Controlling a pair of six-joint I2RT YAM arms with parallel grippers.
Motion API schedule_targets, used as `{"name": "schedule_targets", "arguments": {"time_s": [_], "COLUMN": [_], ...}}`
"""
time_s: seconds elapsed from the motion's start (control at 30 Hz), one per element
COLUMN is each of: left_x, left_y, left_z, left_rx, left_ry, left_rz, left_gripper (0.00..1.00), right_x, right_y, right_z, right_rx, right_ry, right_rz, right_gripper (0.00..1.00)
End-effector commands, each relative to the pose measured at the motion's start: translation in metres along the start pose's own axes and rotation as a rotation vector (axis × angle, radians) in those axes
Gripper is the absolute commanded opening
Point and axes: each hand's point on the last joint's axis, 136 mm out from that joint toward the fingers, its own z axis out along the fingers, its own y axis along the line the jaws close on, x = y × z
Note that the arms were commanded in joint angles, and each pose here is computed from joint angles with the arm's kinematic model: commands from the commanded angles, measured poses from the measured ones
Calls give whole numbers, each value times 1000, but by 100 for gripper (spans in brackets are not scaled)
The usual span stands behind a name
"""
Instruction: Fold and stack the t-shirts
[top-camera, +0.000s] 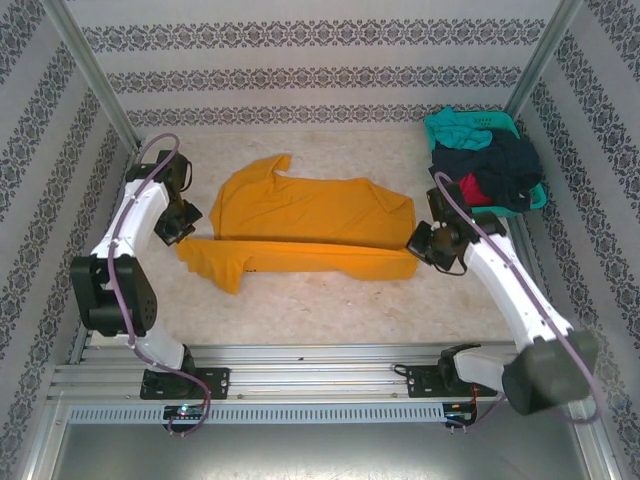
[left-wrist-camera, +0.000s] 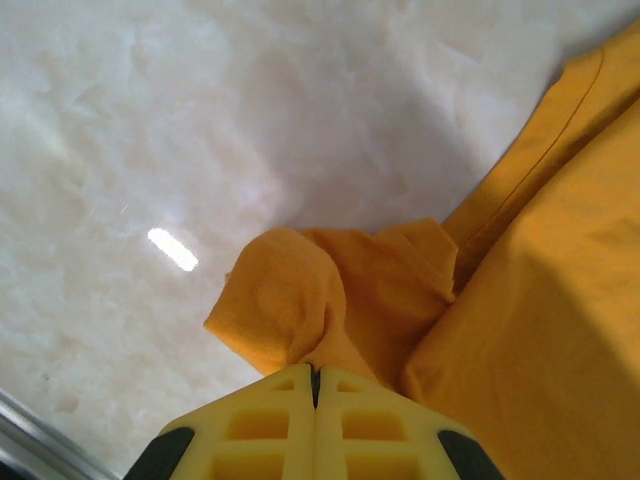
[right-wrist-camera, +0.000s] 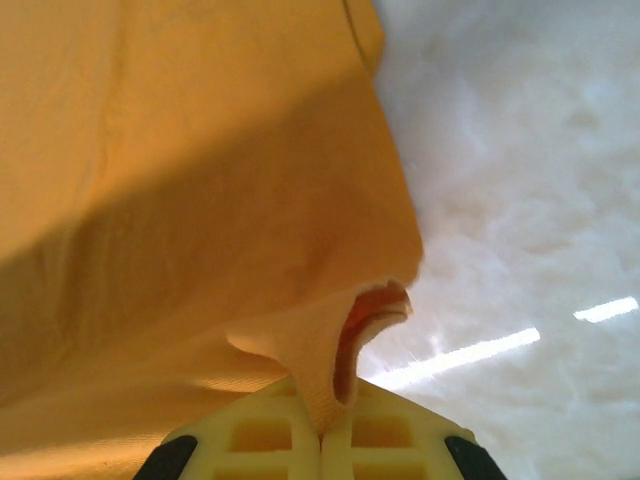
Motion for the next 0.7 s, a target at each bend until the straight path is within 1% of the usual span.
{"name": "schedule_targets", "arguments": {"time_s": [0.0,0.03,0.13,0.23,0.3,0.37,0.4,0.47,0.5,0.57,0.6,0.67], "left_x": [-35,-45,-78,-115,-139,-169,-185,-215,-227,-251,-259,-270], "left_y": [-22,-34,-72,-108,-130,-155,-163,-185,-192,-201,-202,-198], "left_z": [14,18,24,20,12,-9,-24,-50,-69,-124,-151,-215], "left_rx": [16,31,74,117,159,252,321,501,582,749,815,955], "left_ry": [-45,-48,-65,-98,-132,-210,-259,-331,-373,-496,-556,-680], "left_rz": [-42,-46,-54,-62,-73,-109,-143,-239,-269,-308,-310,-316], "left_gripper": [0,0,0,0,0,0,0,0,0,0,0,0], "right_x": [-56,-70,-123,-177,-211,-245,-261,-289,-300,-320,-326,-333], "right_y": [33,42,81,124,156,189,203,228,238,254,260,265], "right_z": [18,28,46,57,51,31,16,-19,-38,-89,-114,-170], "right_rx": [-16,-7,-18,-70,-126,-191,-230,-327,-378,-515,-576,-686], "right_ry": [-101,-104,-164,-225,-273,-353,-405,-514,-566,-688,-738,-841], "right_rz": [-15,-23,-47,-55,-65,-89,-98,-101,-97,-79,-76,-83], "right_gripper": [0,0,0,0,0,0,0,0,0,0,0,0]}}
